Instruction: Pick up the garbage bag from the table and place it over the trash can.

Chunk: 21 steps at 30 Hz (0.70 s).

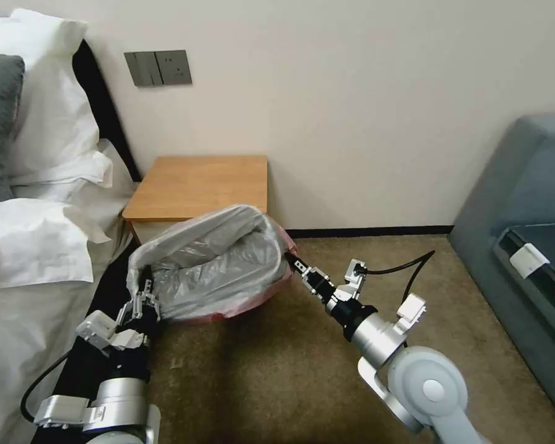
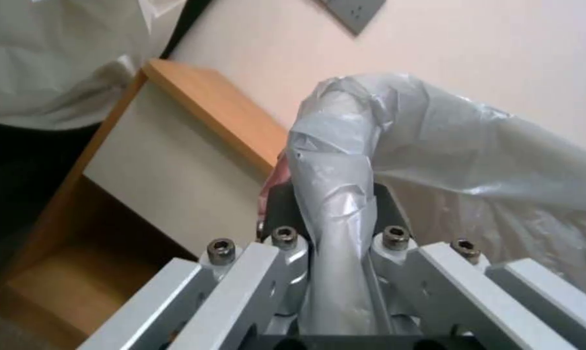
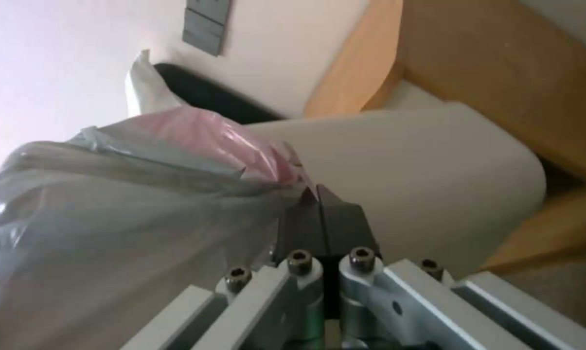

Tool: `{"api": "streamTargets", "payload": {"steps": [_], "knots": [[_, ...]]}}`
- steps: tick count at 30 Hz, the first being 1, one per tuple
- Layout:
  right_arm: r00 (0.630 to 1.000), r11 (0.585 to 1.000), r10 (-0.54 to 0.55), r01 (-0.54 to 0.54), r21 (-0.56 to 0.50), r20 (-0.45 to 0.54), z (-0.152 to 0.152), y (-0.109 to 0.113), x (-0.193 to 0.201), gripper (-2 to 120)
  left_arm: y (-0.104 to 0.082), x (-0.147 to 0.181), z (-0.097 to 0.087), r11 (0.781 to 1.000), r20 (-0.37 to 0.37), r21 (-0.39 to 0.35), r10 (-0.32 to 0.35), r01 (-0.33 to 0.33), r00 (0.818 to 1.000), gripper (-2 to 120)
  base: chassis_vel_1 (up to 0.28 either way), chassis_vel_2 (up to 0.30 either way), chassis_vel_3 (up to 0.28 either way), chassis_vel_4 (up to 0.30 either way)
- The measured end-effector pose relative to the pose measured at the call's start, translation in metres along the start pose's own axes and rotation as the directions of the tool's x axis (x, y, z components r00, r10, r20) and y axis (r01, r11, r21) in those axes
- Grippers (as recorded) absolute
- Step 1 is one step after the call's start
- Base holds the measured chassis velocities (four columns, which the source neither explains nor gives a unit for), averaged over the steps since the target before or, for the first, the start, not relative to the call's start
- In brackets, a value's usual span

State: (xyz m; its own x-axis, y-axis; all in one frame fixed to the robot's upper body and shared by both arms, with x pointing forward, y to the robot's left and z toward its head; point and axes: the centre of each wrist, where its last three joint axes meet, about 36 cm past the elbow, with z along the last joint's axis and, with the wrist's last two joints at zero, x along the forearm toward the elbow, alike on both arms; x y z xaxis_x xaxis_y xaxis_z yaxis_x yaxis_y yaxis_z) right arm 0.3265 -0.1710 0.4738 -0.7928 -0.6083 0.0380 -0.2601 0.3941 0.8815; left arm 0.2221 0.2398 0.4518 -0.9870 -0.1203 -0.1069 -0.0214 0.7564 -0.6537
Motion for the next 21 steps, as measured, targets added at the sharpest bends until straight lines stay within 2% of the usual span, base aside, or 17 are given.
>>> {"api": "streamTargets", "payload": {"steps": [7, 14, 16, 19, 21], "knots": [[0.999, 0.996, 0.032, -0.033, 0.084, 0.008, -0.014, -0.019, -0.027, 0, -0.002, 0.003, -0.002, 0.999, -0.019, 0.032, 0.005, -0.004, 1.0, 7, 0.0, 0.0, 0.0, 0.0], [0.999, 0.994, 0.041, -0.038, 0.098, -0.02, -0.007, -0.019, -0.026, 0, -0.001, 0.001, -0.005, 0.999, -0.013, 0.032, 0.003, -0.002, 1.0, 7, 0.0, 0.0, 0.0, 0.0], [0.999, 0.994, 0.04, -0.037, 0.103, -0.028, -0.006, -0.018, -0.024, 3, 0.0, 0.001, -0.004, 1.0, -0.014, 0.03, 0.002, -0.001, 1.0, 7, 0.0, 0.0, 0.0, 0.0], [0.998, 0.989, 0.047, -0.042, 0.145, -0.033, -0.006, -0.016, -0.017, 17, 0.001, -0.001, -0.004, 1.0, -0.01, 0.023, -0.002, 0.002, 1.0, 7, 0.0, 0.0, 0.0, 0.0], [0.998, 0.987, 0.049, -0.043, 0.157, -0.034, -0.005, -0.016, -0.014, 21, 0.002, -0.002, -0.004, 1.0, -0.009, 0.021, -0.004, 0.005, 1.0, 7, 0.0, 0.0, 0.0, 0.0]]}}
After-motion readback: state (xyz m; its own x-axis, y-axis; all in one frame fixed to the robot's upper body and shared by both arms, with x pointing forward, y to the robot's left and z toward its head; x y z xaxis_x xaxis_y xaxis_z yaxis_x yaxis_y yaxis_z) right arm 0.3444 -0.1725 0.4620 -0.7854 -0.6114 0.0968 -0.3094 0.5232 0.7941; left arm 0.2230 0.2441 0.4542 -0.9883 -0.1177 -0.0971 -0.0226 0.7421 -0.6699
